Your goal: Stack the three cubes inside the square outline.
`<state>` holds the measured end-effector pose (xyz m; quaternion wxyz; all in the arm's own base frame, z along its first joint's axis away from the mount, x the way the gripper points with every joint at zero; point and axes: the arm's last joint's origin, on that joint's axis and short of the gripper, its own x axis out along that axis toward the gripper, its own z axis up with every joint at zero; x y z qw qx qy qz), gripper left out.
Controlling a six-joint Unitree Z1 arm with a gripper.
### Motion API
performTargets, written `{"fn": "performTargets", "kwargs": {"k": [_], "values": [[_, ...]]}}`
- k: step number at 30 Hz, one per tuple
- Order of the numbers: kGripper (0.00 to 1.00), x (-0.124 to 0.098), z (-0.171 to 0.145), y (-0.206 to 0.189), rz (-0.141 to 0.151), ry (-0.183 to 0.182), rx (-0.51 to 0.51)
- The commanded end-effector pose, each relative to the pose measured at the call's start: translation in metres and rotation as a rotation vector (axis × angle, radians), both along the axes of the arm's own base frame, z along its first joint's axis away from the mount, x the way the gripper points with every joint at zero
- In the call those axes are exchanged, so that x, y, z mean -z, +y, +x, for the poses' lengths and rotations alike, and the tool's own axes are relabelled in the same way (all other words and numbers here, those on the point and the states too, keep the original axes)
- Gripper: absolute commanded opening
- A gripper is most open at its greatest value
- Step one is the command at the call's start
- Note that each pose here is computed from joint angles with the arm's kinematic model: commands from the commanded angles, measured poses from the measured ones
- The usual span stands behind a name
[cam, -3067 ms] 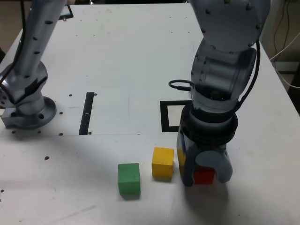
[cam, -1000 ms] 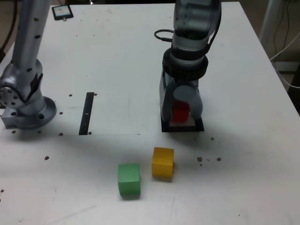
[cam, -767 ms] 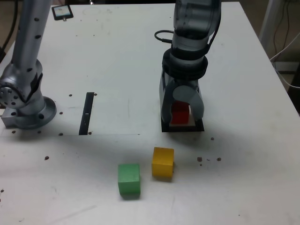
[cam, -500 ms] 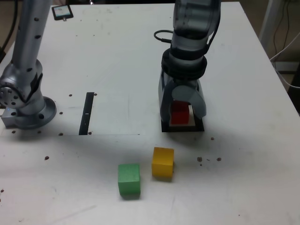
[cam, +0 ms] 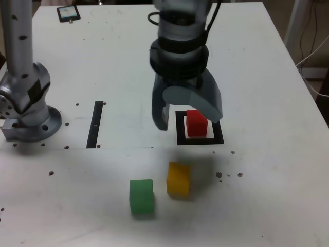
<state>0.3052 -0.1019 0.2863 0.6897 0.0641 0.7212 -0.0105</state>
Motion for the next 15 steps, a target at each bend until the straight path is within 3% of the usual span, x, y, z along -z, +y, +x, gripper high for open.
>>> {"fn": "performTargets", "kwargs": {"k": [1, 7, 15], "values": [[0.99, -0.002, -0.005, -0.007, -0.014, 0.014, 0.009], [0.98, 0.014, -0.009, -0.026, -0.049, 0.063, 0.006], [0.97, 0.036, -0.009, -0.031, -0.062, 0.096, -0.006]]}}
